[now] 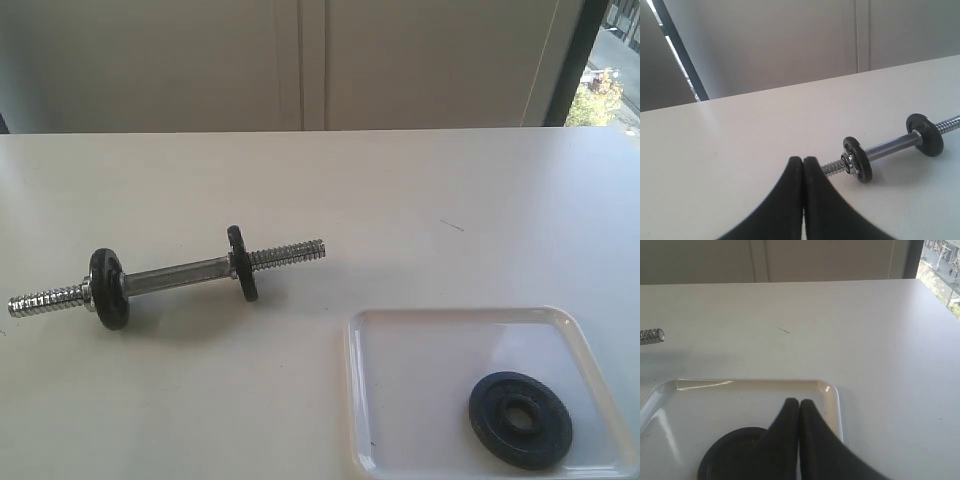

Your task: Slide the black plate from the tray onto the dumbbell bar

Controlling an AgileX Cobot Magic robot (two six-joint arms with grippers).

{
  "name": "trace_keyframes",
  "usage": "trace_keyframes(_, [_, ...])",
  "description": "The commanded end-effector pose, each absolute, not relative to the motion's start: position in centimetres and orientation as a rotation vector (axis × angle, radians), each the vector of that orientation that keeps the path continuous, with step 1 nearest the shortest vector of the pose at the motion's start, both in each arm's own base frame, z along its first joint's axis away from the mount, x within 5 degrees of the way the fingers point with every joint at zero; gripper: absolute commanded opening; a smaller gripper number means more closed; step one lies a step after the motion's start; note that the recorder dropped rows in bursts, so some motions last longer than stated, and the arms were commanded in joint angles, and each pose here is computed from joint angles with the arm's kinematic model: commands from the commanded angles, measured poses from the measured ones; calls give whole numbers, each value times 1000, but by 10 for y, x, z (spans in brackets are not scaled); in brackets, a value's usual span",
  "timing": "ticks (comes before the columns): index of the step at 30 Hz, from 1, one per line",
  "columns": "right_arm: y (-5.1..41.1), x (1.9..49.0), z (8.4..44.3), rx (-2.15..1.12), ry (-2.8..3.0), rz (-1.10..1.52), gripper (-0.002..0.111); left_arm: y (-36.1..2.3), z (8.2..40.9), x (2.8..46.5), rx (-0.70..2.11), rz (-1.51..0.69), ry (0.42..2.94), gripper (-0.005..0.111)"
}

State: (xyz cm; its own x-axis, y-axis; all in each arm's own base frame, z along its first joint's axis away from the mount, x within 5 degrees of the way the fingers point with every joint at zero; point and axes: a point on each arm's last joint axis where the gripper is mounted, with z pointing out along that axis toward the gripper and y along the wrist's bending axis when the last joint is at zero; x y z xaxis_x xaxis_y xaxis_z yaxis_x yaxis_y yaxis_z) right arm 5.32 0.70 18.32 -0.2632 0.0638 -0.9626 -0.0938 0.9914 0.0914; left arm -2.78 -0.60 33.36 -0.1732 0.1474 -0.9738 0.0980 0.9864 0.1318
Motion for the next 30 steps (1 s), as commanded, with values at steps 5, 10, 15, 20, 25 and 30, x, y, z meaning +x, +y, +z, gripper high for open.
trace_keyframes(5, [8, 53, 182, -37, 1827, 154, 0, -6, 335, -29, 187, 30, 1750, 0])
trace_keyframes(10, [8, 53, 182, -37, 1827, 154, 0, -7, 335, -29, 187, 25, 1749, 0])
trace_keyframes(15, [8, 53, 182, -37, 1827, 154, 0, -6, 345, -27, 170, 35, 1637, 0])
trace_keyframes(20, [8, 53, 182, -37, 1827, 154, 0, -5, 369, -16, 132, 41, 1431, 0])
trace_keyframes(25, [8, 53, 182, -39, 1827, 155, 0, -4, 371, 27, 119, 43, 1475, 0])
trace_keyframes(30, [8, 53, 182, -46, 1827, 161, 0, -4, 351, 74, 142, 58, 1636, 0])
